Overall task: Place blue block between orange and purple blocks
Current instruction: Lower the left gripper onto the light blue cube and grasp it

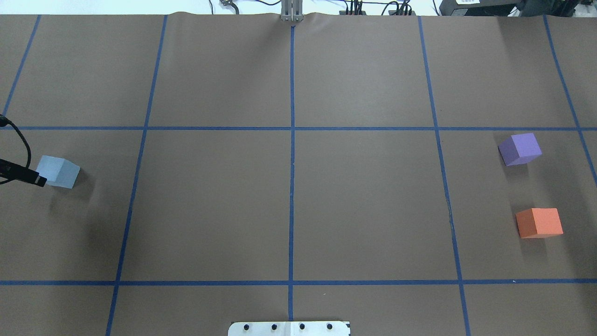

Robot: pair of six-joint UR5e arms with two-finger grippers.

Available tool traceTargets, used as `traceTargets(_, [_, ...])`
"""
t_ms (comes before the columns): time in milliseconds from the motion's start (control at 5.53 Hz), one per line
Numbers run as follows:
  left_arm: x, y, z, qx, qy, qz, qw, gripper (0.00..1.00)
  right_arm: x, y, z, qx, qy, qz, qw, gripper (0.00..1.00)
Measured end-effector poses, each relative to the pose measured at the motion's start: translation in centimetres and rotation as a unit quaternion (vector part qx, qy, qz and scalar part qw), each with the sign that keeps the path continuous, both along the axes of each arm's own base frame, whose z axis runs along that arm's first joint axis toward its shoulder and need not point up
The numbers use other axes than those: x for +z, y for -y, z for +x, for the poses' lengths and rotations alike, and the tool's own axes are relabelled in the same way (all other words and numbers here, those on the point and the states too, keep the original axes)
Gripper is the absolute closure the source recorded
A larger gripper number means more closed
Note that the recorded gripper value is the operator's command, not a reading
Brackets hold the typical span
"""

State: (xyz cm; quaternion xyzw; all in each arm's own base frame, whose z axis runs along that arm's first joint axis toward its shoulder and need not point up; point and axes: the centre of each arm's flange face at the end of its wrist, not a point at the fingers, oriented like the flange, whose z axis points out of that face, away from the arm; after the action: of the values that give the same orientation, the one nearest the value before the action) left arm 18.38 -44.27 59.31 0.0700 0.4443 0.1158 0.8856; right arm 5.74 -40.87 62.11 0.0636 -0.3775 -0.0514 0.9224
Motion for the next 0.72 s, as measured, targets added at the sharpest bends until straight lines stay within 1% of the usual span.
traceTargets(362, [-1.2,1.3,1.4,-0.006,0.001,0.0,1.0,0.0,0.1,0.0,0.0,0.0,0.0,-0.002,1.0,0.0])
traceTargets(543, [-1.2,1.4,2.8,-0.01,0.012,-0.003,0.9999,0.0,0.2,0.0,0.0,0.001,0.0,-0.002,1.0,0.0])
traceTargets(724, [-0.8,1.5,4.1,-0.017,0.028,-0.007,0.9994,0.06,0.2,0.0,0.0,0.0,0.0,-0.003,1.0,0.0])
